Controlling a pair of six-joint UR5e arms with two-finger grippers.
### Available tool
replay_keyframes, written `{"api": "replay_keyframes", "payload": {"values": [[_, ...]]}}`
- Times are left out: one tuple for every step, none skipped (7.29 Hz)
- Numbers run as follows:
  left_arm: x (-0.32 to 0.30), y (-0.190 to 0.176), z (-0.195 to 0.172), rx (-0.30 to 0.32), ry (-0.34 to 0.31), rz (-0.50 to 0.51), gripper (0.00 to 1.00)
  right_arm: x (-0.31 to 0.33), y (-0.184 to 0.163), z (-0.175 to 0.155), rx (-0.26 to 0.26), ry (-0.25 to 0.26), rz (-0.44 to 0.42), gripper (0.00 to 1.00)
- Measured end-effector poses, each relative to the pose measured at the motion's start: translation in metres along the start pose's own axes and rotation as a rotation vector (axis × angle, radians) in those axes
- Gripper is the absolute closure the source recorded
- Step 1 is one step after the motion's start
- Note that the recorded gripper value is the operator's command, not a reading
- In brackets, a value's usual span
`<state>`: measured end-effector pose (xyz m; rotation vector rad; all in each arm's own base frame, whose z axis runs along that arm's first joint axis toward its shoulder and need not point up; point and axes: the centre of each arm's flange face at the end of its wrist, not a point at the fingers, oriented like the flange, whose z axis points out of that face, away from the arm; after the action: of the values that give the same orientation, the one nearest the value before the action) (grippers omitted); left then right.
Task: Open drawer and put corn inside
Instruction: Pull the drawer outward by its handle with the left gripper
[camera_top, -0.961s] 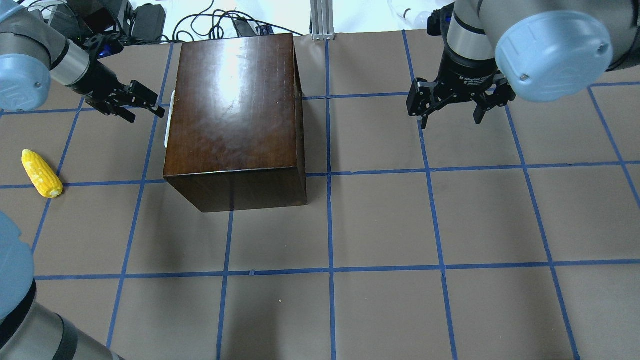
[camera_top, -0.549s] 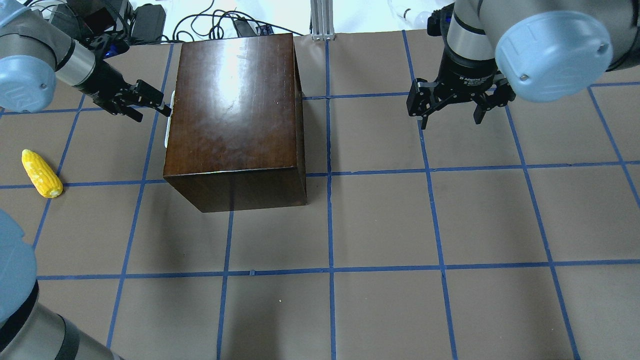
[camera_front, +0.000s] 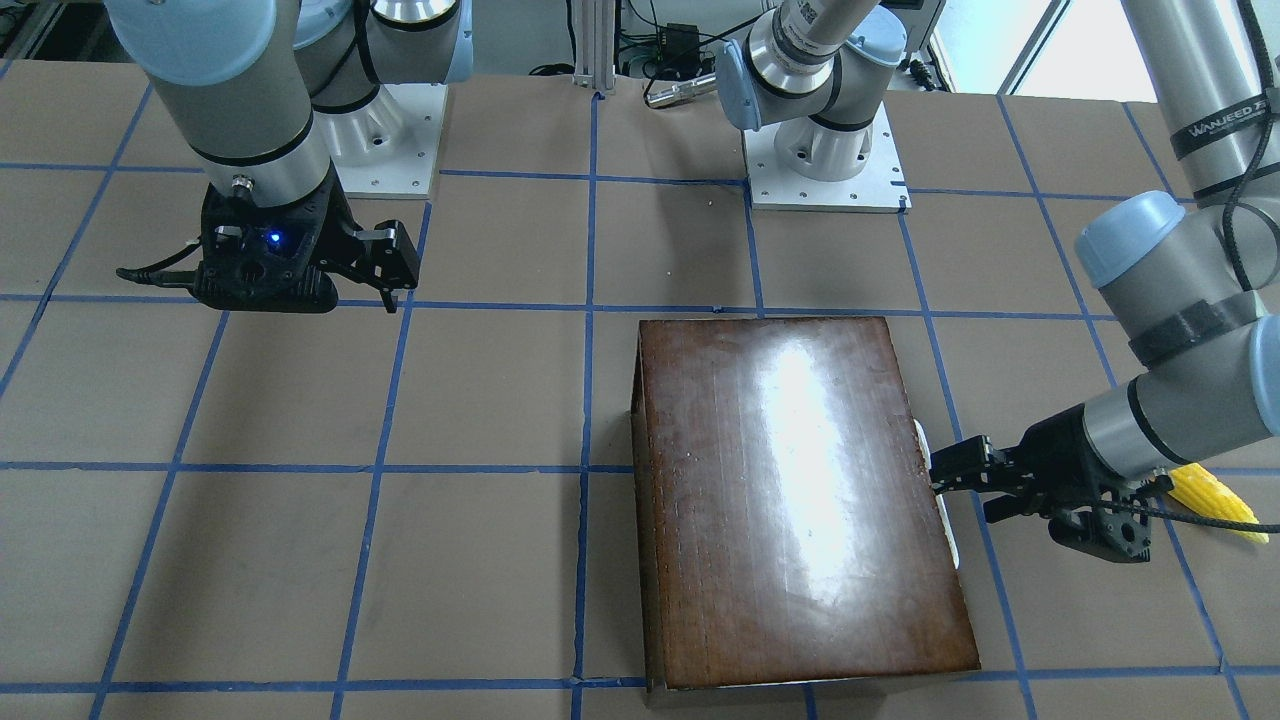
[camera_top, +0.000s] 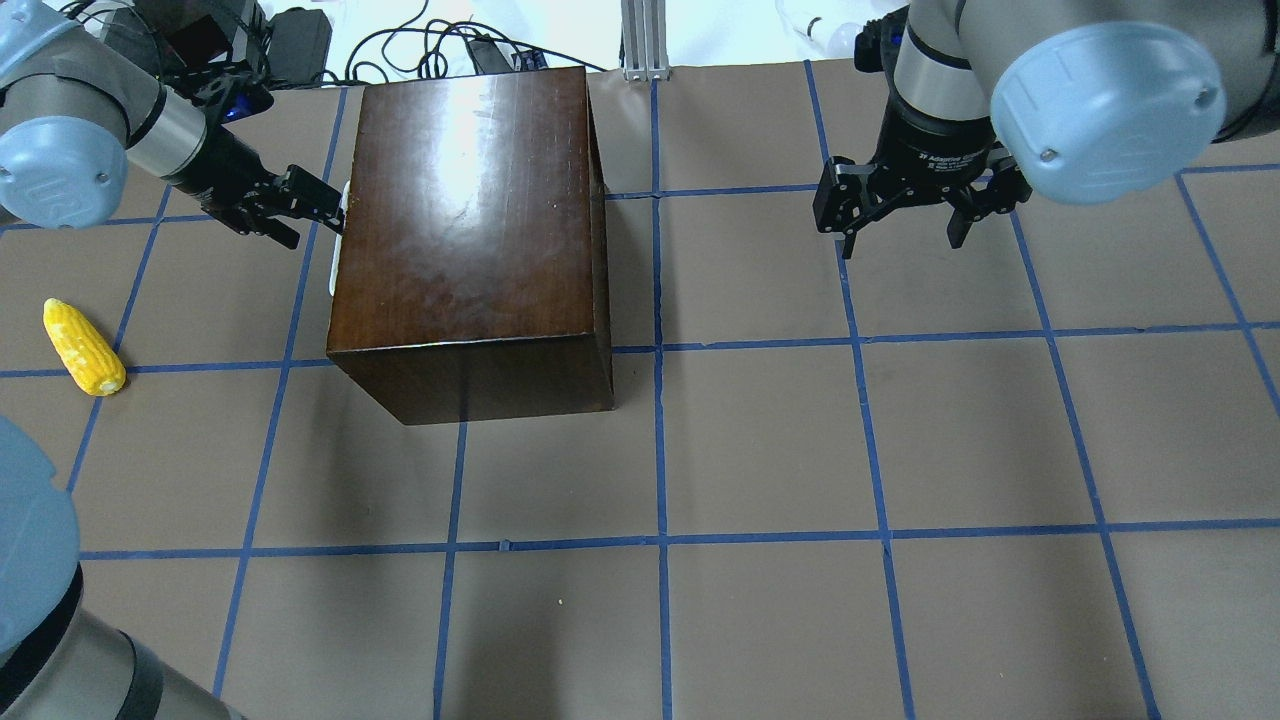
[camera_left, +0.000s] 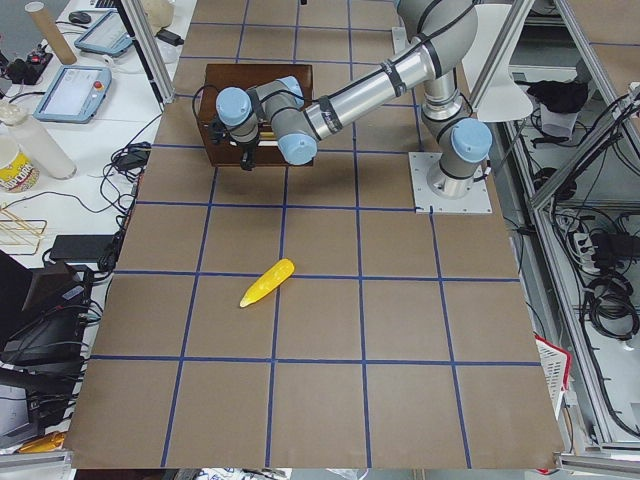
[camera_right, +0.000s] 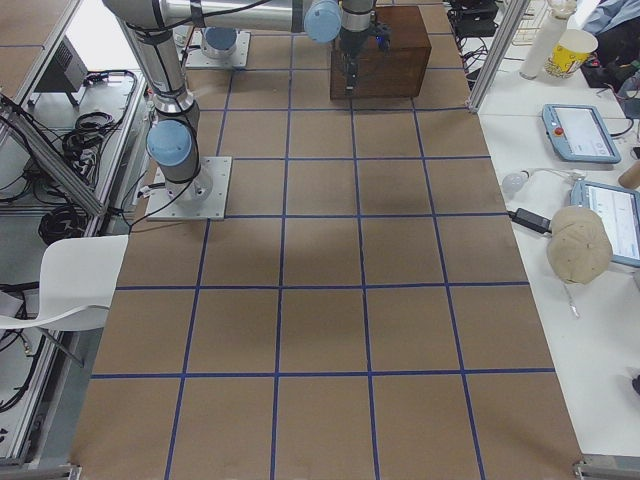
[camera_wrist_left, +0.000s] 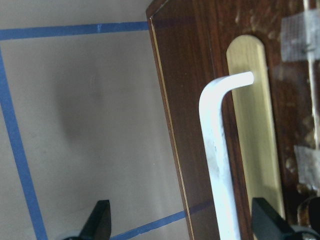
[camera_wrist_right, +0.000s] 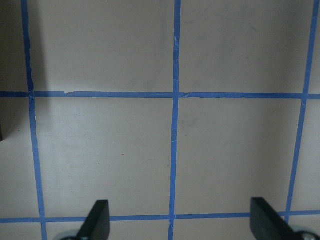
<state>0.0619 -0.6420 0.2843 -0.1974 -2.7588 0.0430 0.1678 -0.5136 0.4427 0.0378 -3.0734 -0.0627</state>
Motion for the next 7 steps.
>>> {"api": "replay_keyframes", "payload": {"values": [[-0.002,-0.001,0.004,-0.006,0.001,-0.002,0.0,0.0,0.0,0.0,0.0,0.0,0.0,0.0],[-0.004,-0.001,0.008,-0.011,0.004,-0.004,0.0,0.0,0.0,0.0,0.0,0.0,0.0,0.0],[-0.006,-0.001,0.01,-0.016,0.005,-0.006,0.0,0.0,0.0,0.0,0.0,0.0,0.0,0.0],[-0.008,-0.002,0.012,-0.018,0.005,-0.007,0.0,0.0,0.0,0.0,0.0,0.0,0.0,0.0],[-0.009,-0.002,0.011,-0.017,0.003,-0.006,0.0,0.0,0.0,0.0,0.0,0.0,0.0,0.0],[-0.011,-0.003,0.009,-0.014,0.001,-0.003,0.0,0.0,0.0,0.0,0.0,0.0,0.0,0.0],[-0.013,-0.004,0.007,-0.012,-0.002,0.006,0.0,0.0,0.0,0.0,0.0,0.0,0.0,0.0]]}}
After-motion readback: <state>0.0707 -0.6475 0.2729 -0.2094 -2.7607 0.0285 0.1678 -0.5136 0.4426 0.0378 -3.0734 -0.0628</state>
